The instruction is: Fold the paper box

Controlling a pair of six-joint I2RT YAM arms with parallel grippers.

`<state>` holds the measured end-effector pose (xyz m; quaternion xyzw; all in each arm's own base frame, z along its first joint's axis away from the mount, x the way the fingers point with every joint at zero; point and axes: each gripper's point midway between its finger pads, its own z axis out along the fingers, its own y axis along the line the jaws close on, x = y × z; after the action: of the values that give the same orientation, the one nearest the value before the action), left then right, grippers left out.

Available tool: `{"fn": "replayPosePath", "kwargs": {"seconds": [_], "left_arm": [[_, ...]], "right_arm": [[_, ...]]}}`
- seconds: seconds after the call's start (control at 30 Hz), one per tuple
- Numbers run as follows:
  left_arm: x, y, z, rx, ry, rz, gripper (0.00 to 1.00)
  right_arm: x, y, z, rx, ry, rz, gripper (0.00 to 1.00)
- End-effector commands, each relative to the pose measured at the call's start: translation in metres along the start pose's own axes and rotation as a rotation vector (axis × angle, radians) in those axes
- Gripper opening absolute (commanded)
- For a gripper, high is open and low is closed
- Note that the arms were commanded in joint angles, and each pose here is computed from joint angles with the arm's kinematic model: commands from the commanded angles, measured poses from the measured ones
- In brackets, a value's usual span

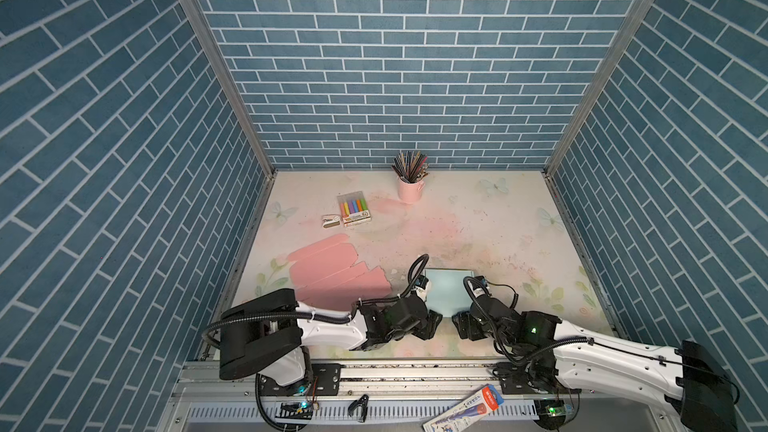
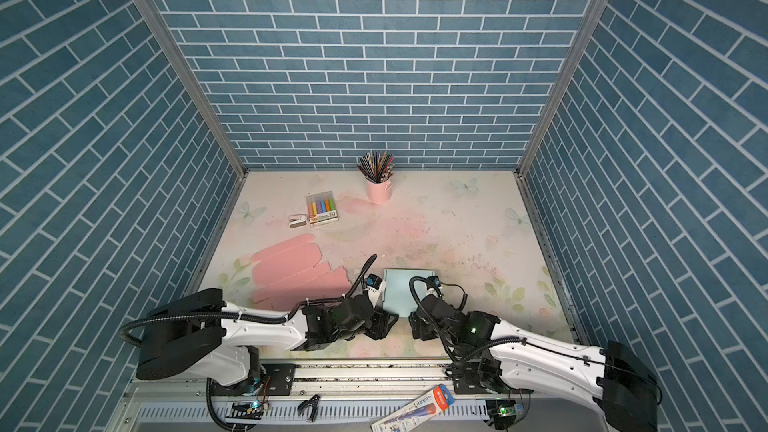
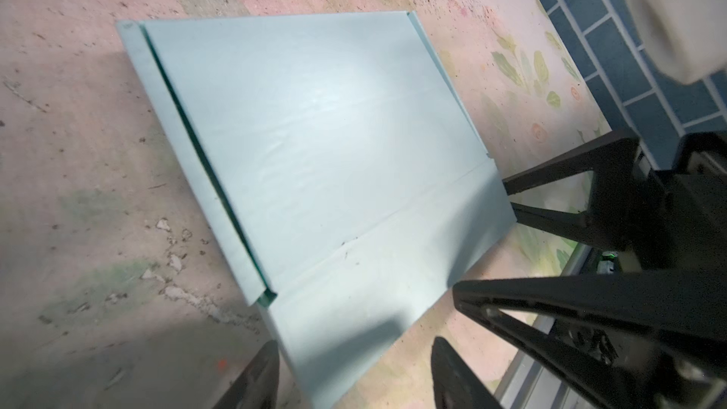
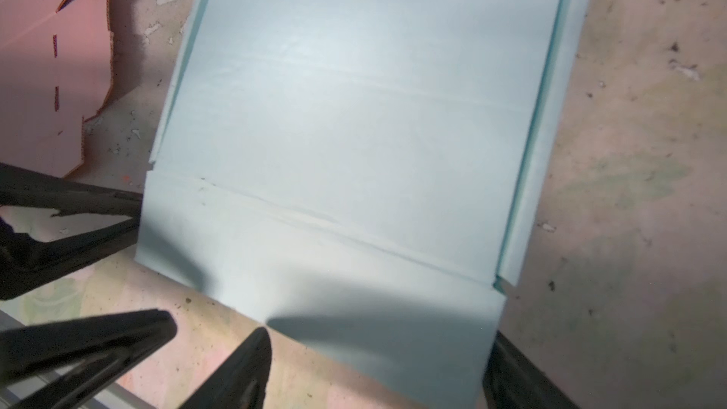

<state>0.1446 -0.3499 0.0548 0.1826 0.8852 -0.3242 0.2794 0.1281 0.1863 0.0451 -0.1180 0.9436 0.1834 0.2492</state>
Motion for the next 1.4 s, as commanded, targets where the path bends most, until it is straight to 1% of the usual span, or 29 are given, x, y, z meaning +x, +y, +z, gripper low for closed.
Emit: {"fn": "replayPosePath", "kwargs": {"seconds": [0.0,0.13,0.27,0.47,0.67,0.9,1.13,1.37], "left_arm": [[-0.008,-0.002,0.003,0.001,-0.027,-0.001,0.62],[-0.005,0.0,0.006,-0.006,-0.021,-0.001,0.61],[-0.006,0.001,0.007,-0.012,-0.027,0.0,0.57],[-0.007,0.005,0.009,-0.021,-0.028,-0.005,0.56],[-0.007,0.007,0.01,-0.024,-0.028,-0.008,0.56],[-0.009,0.004,0.007,-0.017,-0.031,-0.001,0.56],[-0.01,0.006,0.008,-0.024,-0.034,-0.002,0.55],[-0.01,0.008,0.011,-0.026,-0.034,-0.005,0.55]], "right_arm": [[-0.007,0.004,-0.002,0.0,-0.02,0.014,0.82],[-0.005,0.002,0.0,0.006,-0.019,0.012,0.82],[-0.005,0.0,0.0,0.01,-0.026,0.014,0.81],[-0.007,-0.004,0.001,0.025,-0.051,0.01,0.8],[-0.009,-0.007,0.002,0.039,-0.061,0.003,0.77],[-0.013,-0.001,0.0,0.029,-0.064,-0.013,0.77],[-0.011,-0.011,0.003,0.074,-0.057,-0.02,0.75],[-0.017,-0.014,0.003,0.079,-0.08,-0.021,0.73]]}}
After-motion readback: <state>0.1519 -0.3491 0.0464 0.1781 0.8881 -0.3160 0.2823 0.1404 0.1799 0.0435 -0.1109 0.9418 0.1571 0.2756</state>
